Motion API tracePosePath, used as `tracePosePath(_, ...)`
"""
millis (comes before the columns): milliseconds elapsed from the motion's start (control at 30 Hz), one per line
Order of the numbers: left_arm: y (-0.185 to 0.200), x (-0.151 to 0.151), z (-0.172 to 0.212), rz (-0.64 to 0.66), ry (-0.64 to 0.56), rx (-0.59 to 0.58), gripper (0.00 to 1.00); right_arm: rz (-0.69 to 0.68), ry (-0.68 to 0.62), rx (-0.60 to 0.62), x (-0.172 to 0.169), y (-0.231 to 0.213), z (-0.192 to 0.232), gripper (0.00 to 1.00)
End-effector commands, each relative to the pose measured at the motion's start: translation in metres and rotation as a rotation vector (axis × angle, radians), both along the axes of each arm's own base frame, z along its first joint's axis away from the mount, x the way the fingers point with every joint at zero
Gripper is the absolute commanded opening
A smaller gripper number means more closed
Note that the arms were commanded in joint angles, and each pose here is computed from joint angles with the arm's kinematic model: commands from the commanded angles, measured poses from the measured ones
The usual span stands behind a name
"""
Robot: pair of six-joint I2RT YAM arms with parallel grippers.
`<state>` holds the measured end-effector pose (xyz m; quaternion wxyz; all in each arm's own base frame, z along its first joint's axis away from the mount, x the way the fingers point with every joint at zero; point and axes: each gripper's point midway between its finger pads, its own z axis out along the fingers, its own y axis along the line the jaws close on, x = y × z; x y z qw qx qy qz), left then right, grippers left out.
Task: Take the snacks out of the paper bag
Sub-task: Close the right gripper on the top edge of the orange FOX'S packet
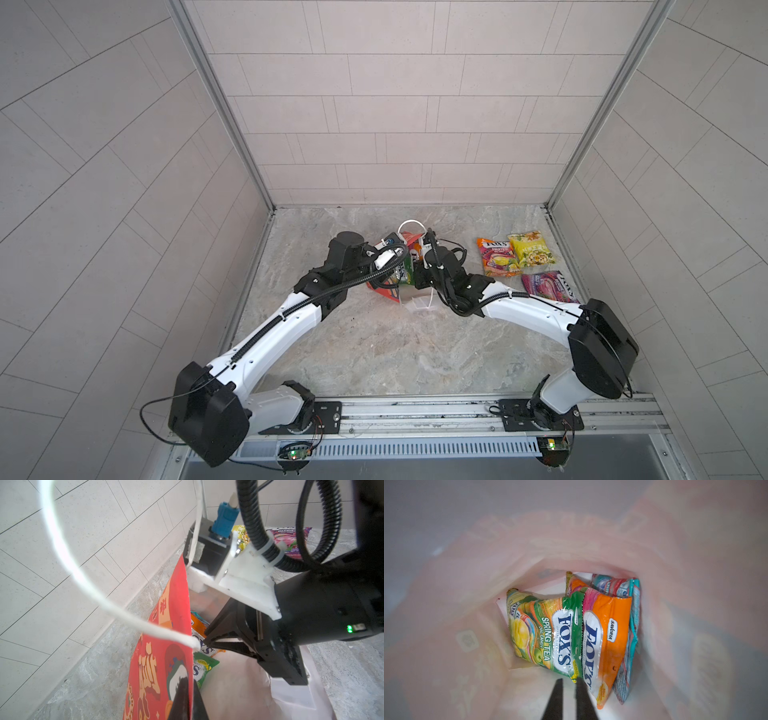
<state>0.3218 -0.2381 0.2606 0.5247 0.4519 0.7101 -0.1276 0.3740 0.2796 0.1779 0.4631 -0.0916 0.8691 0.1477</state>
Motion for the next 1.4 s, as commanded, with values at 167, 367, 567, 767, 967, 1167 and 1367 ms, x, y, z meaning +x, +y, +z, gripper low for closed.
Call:
tracePosePath(167,-0.008,-0.003,0.008,-0.044,-0.031,-0.023,0.0,-0.127,0.096,-0.103,0.01,-0.017,-0.03,0.46)
tracePosePath(367,-0.009,-0.004,0.008,-0.046,-0.03,-0.026,0.0,-0.145,0.14,-0.094,0.017,-0.009,-0.046,0.5)
tracePosePath(567,-0.009,-0.006,0.011,-0.053,-0.032,-0.034,0.0,-0.189,0.132,-0.052,0.033,-0.004,-0.061,0.53)
tracePosePath(767,-0.008,-0.008,0.014,-0.052,-0.04,-0.039,0.0,-0.266,0.08,-0.038,0.047,-0.009,-0.069,0.53)
tracePosePath(967,-0.008,-0.009,0.014,-0.056,-0.039,-0.039,0.0,-0.33,-0.015,-0.02,0.057,-0.018,-0.07,0.37)
tracePosePath(1167,-0.009,-0.008,0.014,-0.058,-0.041,-0.041,0.0,-0.272,-0.011,-0.038,0.067,-0.009,-0.079,0.22)
tracePosePath(1367,-0.01,-0.006,0.01,-0.056,-0.035,-0.035,0.0,-0.16,-0.033,0.006,0.061,0.007,-0.062,0.06)
